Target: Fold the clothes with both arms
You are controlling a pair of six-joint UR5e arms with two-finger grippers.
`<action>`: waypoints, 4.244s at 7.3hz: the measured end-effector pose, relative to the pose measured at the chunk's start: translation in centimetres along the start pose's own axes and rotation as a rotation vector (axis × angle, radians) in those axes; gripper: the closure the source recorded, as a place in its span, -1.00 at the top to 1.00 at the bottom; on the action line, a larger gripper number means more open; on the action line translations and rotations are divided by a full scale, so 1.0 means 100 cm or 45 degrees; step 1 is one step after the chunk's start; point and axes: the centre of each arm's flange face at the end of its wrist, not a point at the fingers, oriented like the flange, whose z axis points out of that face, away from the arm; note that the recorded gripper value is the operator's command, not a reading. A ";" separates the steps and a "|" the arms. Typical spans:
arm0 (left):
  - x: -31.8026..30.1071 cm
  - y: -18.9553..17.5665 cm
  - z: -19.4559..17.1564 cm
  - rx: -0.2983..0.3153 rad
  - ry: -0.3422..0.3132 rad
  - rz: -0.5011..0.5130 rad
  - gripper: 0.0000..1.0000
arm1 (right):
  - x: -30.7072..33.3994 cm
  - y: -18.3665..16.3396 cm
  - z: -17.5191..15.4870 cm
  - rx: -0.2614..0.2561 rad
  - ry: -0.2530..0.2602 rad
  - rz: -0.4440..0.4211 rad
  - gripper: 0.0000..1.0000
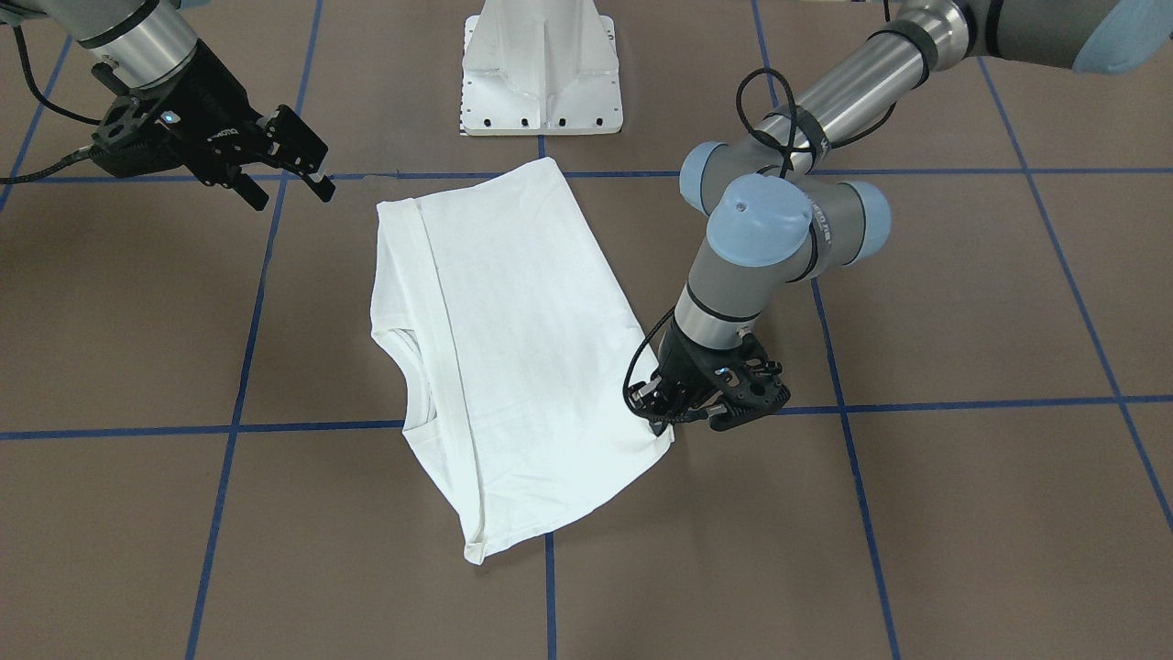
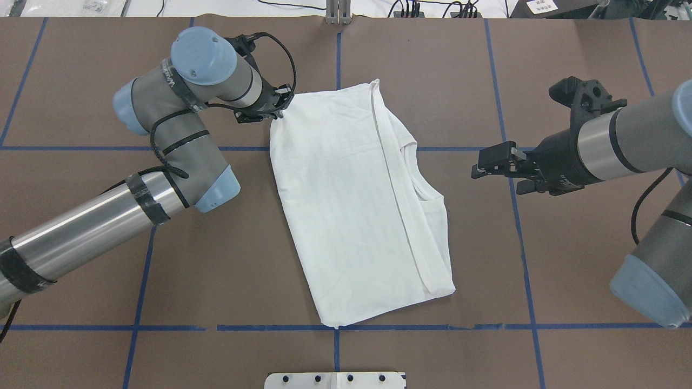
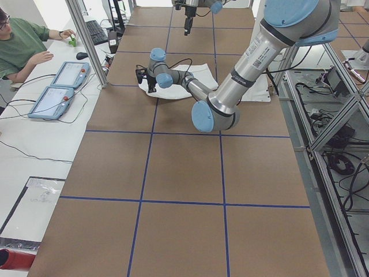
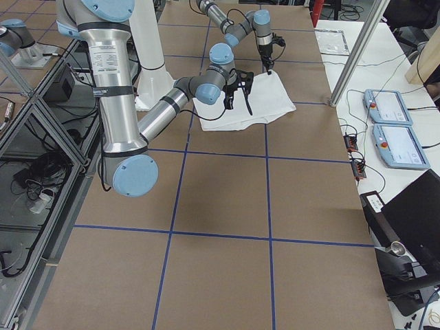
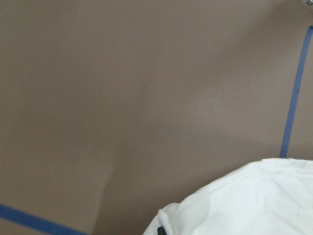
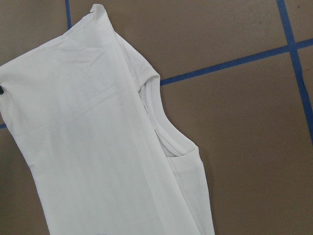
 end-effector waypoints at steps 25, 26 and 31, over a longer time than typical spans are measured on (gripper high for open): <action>-0.197 0.023 -0.232 -0.059 0.181 0.471 1.00 | -0.151 -0.217 0.280 0.308 0.641 -0.463 1.00; -0.197 0.022 -0.231 -0.058 0.180 0.472 1.00 | -0.146 -0.223 0.286 0.342 0.651 -0.494 1.00; -0.198 0.021 -0.228 -0.058 0.174 0.471 1.00 | -0.159 -0.237 0.306 0.440 0.652 -0.546 1.00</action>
